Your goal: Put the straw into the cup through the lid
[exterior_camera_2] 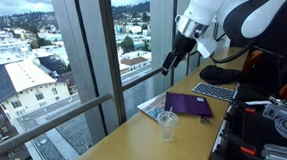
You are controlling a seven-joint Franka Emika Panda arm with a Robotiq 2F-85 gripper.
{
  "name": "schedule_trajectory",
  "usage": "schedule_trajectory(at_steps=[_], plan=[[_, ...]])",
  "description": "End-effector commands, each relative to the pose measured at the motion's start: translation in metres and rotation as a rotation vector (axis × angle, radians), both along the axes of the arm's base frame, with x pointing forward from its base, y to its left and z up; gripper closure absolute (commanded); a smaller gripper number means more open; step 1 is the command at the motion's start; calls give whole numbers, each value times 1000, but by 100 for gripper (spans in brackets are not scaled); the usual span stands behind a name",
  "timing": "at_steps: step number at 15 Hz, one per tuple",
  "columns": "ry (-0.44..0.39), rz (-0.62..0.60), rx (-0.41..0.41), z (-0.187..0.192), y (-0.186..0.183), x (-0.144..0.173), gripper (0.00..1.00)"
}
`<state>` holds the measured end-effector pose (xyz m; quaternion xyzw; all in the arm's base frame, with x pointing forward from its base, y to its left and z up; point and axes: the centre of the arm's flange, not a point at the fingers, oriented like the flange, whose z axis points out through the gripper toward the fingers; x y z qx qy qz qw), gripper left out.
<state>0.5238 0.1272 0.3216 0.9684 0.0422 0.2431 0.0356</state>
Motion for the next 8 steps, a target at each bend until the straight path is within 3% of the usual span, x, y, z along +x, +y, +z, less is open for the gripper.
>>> schedule_trajectory(at_steps=[1, 8], plan=[[-13, -10, 1, 2, -5, 1, 0], [-18, -14, 5, 3, -2, 1, 0]])
